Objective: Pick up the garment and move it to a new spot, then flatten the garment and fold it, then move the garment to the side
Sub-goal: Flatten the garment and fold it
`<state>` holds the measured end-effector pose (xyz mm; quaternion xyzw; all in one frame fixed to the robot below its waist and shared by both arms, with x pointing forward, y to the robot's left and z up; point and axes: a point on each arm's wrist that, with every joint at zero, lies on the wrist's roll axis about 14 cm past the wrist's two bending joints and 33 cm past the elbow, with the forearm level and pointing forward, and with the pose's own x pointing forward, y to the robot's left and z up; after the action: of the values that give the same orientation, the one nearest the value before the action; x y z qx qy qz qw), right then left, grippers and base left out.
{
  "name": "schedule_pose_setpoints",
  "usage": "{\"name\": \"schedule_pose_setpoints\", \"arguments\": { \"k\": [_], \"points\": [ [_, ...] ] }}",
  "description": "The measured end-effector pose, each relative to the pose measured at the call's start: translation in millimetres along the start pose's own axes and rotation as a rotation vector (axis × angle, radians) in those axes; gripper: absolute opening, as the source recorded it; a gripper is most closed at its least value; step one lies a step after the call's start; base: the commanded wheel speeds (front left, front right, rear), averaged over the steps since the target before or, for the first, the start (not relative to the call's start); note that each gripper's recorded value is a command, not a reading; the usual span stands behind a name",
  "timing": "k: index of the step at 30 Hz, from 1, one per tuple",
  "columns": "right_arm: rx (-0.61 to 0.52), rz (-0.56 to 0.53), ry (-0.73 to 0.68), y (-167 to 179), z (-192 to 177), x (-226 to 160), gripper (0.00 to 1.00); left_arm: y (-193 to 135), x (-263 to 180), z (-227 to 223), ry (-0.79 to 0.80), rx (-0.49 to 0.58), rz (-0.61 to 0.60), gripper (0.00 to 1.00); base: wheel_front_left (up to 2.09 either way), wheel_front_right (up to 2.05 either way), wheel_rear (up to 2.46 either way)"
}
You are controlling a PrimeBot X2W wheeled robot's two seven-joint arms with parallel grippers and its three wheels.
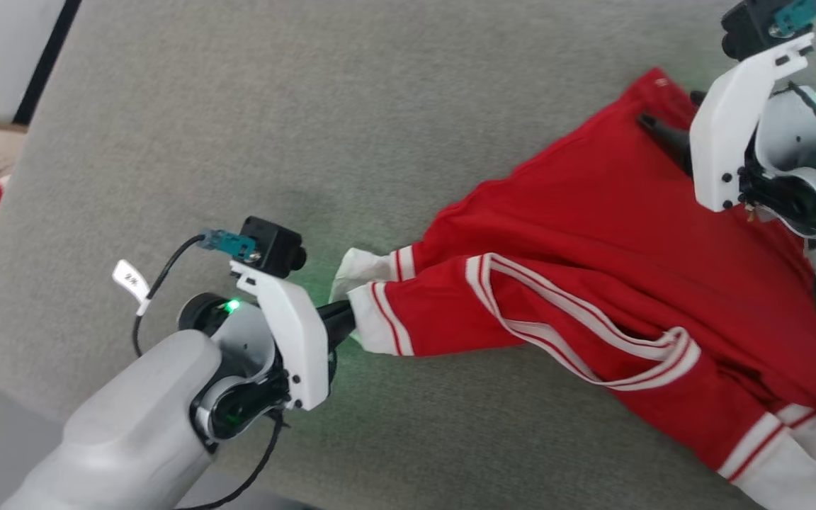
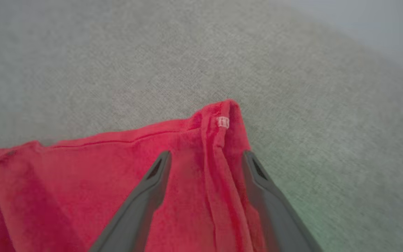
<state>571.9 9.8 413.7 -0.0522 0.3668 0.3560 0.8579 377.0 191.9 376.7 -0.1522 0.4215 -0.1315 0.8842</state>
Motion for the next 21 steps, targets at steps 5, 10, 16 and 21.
{"name": "schedule_pose_setpoints", "arguments": {
  "k": [5, 10, 16, 21],
  "points": [
    [-0.065, 0.003, 0.177, 0.4, -23.5, 27.3, 1.0, 8.3, 1.7, -5.4, 0.005, -0.023, 0.018, 0.0, 0.0, 0.0, 0.0],
    [-0.112, -0.007, 0.312, -1.9, -37.4, 39.7, 1.0, 14.4, 3.0, -8.6, 0.008, -0.036, 0.033, 0.0, 0.0, 0.0, 0.0],
    [-0.093, -0.014, 0.355, -7.8, -40.1, 40.2, 0.0, 19.5, 5.0, -7.5, 0.012, -0.038, 0.042, 0.0, 0.0, 0.0, 0.0],
    [-0.048, -0.028, 0.282, -16.8, -29.6, 32.3, 0.0, 28.8, 2.8, 8.7, -0.002, -0.014, 0.056, 0.0, 0.0, 0.0, 0.0]
  ]
}}
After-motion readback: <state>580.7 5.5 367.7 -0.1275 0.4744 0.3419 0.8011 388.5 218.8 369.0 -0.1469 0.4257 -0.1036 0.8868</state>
